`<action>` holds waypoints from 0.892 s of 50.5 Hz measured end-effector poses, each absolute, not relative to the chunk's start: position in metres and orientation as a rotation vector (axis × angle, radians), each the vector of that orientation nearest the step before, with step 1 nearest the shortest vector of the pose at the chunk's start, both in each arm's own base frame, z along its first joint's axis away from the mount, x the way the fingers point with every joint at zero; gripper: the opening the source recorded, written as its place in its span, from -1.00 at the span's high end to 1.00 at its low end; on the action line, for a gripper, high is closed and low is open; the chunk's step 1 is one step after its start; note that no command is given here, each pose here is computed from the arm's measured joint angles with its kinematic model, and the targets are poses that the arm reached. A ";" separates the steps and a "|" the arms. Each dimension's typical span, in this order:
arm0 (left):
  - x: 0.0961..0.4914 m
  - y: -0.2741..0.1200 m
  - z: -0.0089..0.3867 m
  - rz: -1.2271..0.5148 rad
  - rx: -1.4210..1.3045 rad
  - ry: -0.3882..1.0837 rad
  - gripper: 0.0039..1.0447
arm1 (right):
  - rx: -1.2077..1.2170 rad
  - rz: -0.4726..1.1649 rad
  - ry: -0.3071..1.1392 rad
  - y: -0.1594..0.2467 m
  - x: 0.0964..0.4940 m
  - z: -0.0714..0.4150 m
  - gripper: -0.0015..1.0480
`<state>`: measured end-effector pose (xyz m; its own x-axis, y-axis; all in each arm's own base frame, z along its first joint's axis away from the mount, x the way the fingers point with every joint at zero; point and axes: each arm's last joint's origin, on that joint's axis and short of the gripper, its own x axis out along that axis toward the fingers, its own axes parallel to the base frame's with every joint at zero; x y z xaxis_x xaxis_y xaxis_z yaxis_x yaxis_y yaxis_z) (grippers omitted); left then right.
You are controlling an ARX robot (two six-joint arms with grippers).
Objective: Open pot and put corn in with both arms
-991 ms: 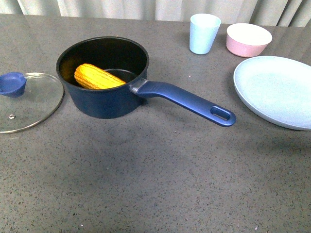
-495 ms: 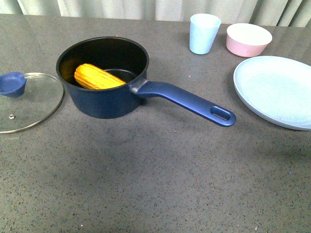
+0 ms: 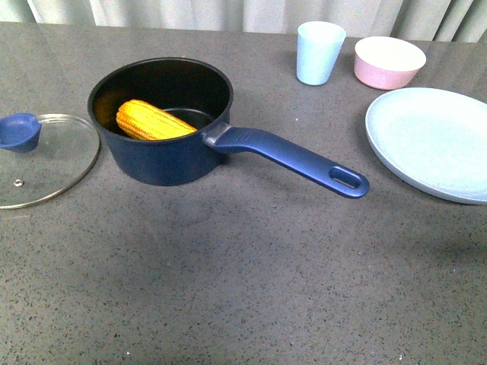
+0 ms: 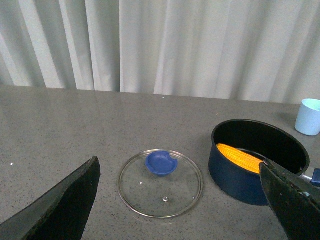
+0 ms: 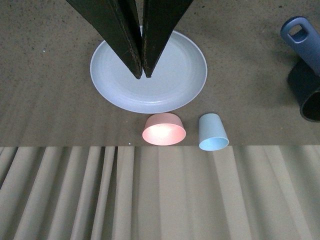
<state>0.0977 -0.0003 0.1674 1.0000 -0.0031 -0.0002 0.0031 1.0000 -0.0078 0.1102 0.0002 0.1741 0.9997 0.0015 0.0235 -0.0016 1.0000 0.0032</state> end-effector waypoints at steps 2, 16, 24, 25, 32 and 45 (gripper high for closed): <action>0.098 0.000 0.167 -0.003 -0.008 0.000 -0.84 | 0.003 0.002 -0.024 0.000 0.110 0.174 0.96; 0.098 0.000 0.167 -0.003 -0.008 0.001 -0.84 | 0.003 0.002 -0.015 0.000 0.097 0.171 0.96; 0.098 0.000 0.167 -0.003 -0.008 0.000 -0.84 | 0.003 0.002 -0.018 0.000 0.097 0.171 0.96; 0.098 0.000 0.167 -0.003 -0.008 0.000 -0.84 | 0.003 0.002 -0.017 0.000 0.097 0.171 0.96; 0.098 0.000 0.167 -0.003 -0.008 0.000 -0.84 | 0.002 0.002 -0.018 0.000 0.097 0.171 0.96; 0.098 0.000 0.167 -0.003 -0.008 0.000 -0.84 | 0.002 0.002 -0.019 0.000 0.097 0.171 0.23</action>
<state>0.0977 -0.0003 0.1674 1.0000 -0.0031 -0.0002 0.0031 1.0000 -0.0078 0.0966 0.0001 0.1712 0.9998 0.0015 0.0189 -0.0016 1.0000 0.0025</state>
